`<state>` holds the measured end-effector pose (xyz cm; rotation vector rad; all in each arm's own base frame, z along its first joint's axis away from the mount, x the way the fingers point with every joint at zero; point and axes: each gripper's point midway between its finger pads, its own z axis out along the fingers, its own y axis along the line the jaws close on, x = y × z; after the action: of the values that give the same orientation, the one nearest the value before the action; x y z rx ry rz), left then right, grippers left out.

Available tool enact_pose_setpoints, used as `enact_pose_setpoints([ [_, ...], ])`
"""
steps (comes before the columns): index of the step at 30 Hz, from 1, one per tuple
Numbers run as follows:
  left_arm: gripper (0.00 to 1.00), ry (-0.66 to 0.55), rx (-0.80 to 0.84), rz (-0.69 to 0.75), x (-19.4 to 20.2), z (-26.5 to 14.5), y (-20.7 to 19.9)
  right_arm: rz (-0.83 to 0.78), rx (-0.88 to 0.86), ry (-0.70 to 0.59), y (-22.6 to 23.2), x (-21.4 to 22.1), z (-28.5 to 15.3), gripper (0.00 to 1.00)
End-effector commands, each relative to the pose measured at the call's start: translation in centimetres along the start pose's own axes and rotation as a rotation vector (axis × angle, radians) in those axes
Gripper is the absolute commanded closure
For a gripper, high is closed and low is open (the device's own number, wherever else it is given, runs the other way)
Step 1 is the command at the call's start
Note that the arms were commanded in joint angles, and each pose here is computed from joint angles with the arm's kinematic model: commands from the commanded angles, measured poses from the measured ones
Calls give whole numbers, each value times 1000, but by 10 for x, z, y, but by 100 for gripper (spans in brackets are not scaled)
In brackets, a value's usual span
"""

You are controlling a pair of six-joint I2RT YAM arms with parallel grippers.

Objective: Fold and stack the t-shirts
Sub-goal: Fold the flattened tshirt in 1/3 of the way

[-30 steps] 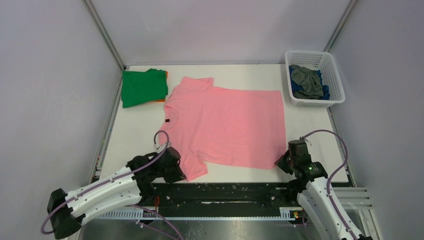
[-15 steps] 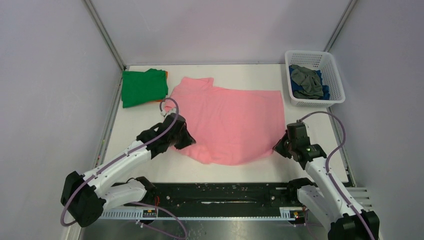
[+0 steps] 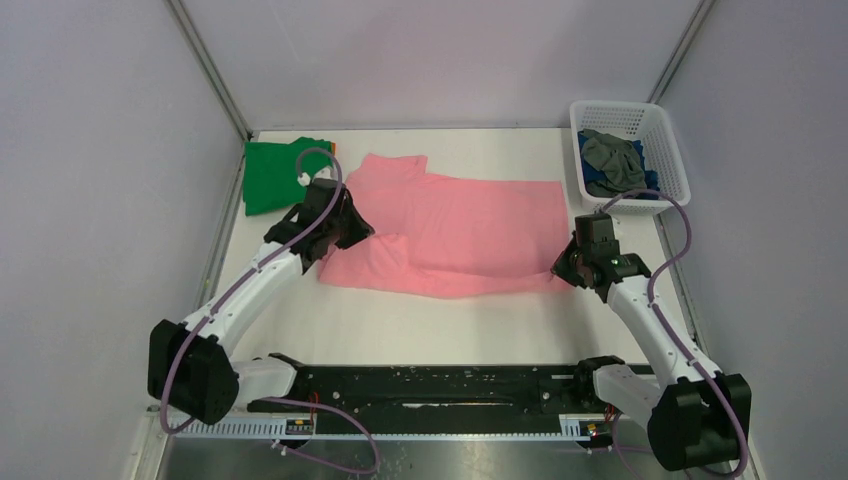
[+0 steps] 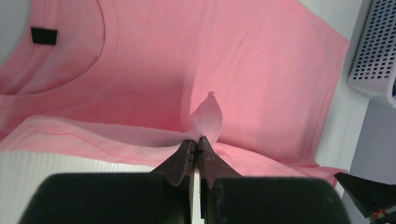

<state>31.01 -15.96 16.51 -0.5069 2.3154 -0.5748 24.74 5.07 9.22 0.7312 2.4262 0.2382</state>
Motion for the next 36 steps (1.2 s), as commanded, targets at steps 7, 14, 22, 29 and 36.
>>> enact_pose_setpoints([
  [7, 100, -55, 67, 56, -56, 24, -22, 6, 18, -77, 20, -48, 16, 98],
  [14, 100, -62, 23, 54, -78, 51, -14, 11, 52, -86, 22, -62, 34, 95],
  [22, 65, -13, -50, 52, -94, 103, 0, 46, 128, -53, 23, -76, 66, 74],
  [29, 2, 31, -51, 39, -106, 111, -7, 71, 140, -47, 30, -87, 63, 1],
  [36, 1, 117, 22, -15, -51, 103, 7, -89, -45, 22, 76, -31, 56, 0],
])
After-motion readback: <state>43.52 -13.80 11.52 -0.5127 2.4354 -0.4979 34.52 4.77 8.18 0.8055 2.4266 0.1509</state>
